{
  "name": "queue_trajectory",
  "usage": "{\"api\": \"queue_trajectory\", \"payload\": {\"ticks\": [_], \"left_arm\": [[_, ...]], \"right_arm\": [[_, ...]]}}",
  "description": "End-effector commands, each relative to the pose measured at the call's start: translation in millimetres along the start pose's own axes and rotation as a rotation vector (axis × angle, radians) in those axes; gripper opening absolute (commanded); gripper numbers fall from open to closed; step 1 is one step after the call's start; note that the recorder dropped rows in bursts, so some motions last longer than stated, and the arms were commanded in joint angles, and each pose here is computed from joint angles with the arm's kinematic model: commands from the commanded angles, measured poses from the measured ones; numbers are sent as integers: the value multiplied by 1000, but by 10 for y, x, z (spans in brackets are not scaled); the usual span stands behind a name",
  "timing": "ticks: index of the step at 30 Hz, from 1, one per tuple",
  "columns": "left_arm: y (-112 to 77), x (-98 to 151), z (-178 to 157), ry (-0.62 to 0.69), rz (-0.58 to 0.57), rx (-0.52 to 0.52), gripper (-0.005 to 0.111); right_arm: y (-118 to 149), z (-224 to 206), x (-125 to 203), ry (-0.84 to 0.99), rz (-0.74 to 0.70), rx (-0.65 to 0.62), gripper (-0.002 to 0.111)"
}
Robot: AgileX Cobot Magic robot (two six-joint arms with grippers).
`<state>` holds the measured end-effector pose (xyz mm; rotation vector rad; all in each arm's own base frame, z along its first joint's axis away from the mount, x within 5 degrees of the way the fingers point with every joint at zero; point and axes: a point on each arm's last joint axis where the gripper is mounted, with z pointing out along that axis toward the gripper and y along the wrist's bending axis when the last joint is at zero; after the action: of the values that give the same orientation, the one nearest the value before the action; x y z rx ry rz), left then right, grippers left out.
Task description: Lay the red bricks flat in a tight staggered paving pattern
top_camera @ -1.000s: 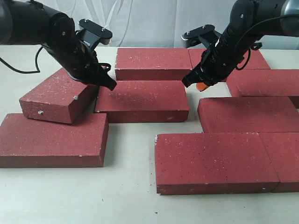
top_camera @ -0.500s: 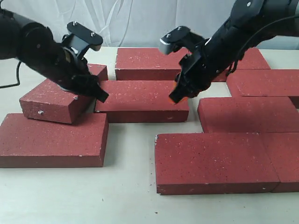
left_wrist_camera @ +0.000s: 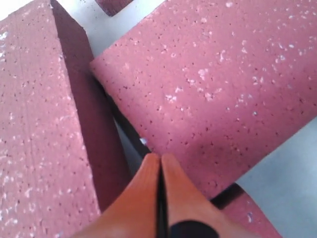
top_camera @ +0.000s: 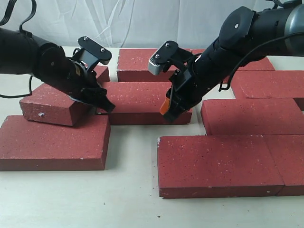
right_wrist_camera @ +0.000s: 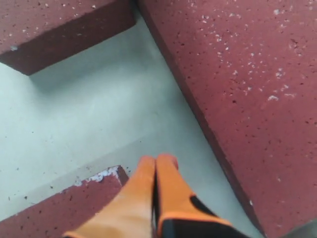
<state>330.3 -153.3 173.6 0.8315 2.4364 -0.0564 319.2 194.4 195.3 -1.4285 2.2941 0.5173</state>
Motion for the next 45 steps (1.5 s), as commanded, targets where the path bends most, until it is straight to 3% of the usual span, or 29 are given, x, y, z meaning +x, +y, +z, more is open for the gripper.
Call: {"api": "queue_trajectory", "payload": {"ticks": [1,15,30,37,45], "left_arm": [[83,-50,89,12,-16,-9,0],[114,-41,209,40,-30,-5,0],[130,-122,-66,13,-52,-5,0],[121,-114,-82,24,-68,4,0],[91,-56,134,49,-54,26,0]], "right_arm": [[-42,150,46,29,-88,-13,-1],[-136,421,58,38,-70,-28,-1],[-322,524,34,-24,-52,142,-1],[-394,484,-16,-79,33,228,-1],[-85,75,-136,-79,24,43,-1]]}}
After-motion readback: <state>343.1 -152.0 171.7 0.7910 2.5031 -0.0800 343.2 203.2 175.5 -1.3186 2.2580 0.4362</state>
